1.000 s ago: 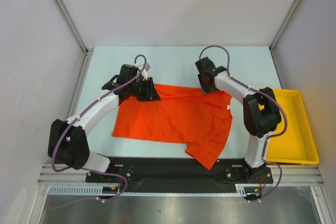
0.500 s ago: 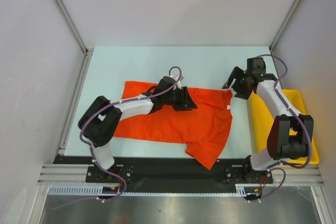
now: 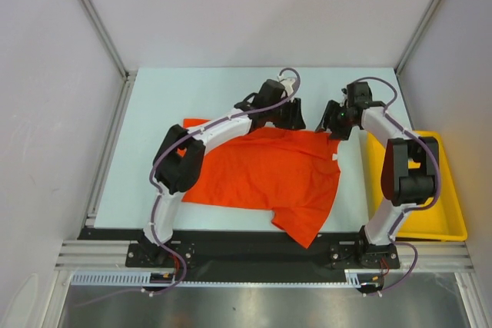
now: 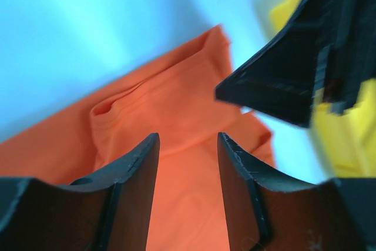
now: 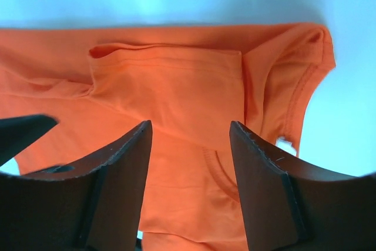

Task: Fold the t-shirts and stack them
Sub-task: Fold the tshirt

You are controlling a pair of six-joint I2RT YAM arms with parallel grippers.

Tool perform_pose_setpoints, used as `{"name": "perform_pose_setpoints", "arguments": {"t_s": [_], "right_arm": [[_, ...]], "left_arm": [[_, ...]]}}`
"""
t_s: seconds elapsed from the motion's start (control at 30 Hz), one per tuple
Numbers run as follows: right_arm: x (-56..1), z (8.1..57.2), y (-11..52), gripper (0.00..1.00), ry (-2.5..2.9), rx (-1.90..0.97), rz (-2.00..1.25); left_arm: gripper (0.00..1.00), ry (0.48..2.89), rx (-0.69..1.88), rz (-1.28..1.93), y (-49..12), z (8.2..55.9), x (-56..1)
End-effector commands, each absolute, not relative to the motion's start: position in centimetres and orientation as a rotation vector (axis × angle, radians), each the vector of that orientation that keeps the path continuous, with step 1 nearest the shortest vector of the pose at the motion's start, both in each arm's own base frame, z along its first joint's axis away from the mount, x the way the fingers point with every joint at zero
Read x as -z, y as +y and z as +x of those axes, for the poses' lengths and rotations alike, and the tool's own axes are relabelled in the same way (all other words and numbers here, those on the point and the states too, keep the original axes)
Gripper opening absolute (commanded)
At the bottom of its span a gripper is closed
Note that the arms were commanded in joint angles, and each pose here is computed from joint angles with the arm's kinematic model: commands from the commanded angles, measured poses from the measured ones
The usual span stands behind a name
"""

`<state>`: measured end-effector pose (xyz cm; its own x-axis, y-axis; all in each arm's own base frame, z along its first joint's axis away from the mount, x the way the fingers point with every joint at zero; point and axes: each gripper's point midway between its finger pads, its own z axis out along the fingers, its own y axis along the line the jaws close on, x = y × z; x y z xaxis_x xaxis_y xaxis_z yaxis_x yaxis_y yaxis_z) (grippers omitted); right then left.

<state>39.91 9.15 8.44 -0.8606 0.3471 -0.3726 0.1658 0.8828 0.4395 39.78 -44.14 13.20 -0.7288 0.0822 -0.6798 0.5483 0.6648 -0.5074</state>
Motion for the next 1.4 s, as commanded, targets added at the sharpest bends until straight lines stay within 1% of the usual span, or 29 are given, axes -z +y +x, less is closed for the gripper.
{"name": "perform_pose_setpoints", "arguments": {"t_s": [0.0, 0.1, 0.13, 0.2, 0.33, 0.53, 0.77, 0.9, 1.03, 1.27, 1.33, 1.37], "right_arm": [[-9.3, 42.3, 9.1, 0.6, 2.554, -0.537, 0.245], [-8.4, 42.7, 8.9, 0.54, 2.568, -0.51, 0.232], [-8.2, 42.7, 8.7, 0.51, 2.574, -0.498, 0.235], [-7.8, 42.9, 8.4, 0.49, 2.579, -0.473, 0.242], [-6.9, 43.1, 8.1, 0.5, 2.593, -0.445, 0.228], [-6.3, 43.8, 8.0, 0.5, 2.604, -0.429, 0.22], [-5.4, 44.6, 8.0, 0.5, 2.617, -0.419, 0.206], [-5.2, 45.3, 8.3, 0.46, 2.629, -0.429, 0.209], [-5.3, 45.1, 8.7, 0.41, 2.637, -0.439, 0.209], [-5.4, 44.7, 8.7, 0.37, 2.638, -0.442, 0.211], [-5.3, 44.4, 8.5, 0.39, 2.647, -0.427, 0.21], [-5.2, 44.3, 8.2, 0.42, 2.651, -0.4, 0.207]], "left_arm": [[0.5, 2.308, 0.837, 0.572, -43.1, 40.2, -10.3], [0.5, 2.305, 0.769, 0.597, -42.6, 40.9, -9.8], [0.5, 2.301, 0.743, 0.619, -42.4, 41.1, -9.4], [0.5, 2.303, 0.712, 0.63, -42.1, 41.4, -9.2], [0.5, 2.313, 0.685, 0.651, -42.0, 41.6, -8.6], [0.51, 2.33, 0.726, 0.628, -42.3, 42.2, -7.9], [0.51, 2.354, 0.712, 0.596, -41.8, 43.3, -6.7], [0.5, 2.37, 0.741, 0.589, -42.1, 43.5, -6.1], [0.46, 2.377, 0.782, 0.589, -42.6, 43.5, -5.7], [0.42, 2.375, 0.812, 0.573, -42.6, 43.8, -5.7], [0.42, 2.372, 0.826, 0.574, -42.8, 43.8, -5.7], [0.42, 2.372, 0.83, 0.572, -42.8, 43.9, -5.8]]}}
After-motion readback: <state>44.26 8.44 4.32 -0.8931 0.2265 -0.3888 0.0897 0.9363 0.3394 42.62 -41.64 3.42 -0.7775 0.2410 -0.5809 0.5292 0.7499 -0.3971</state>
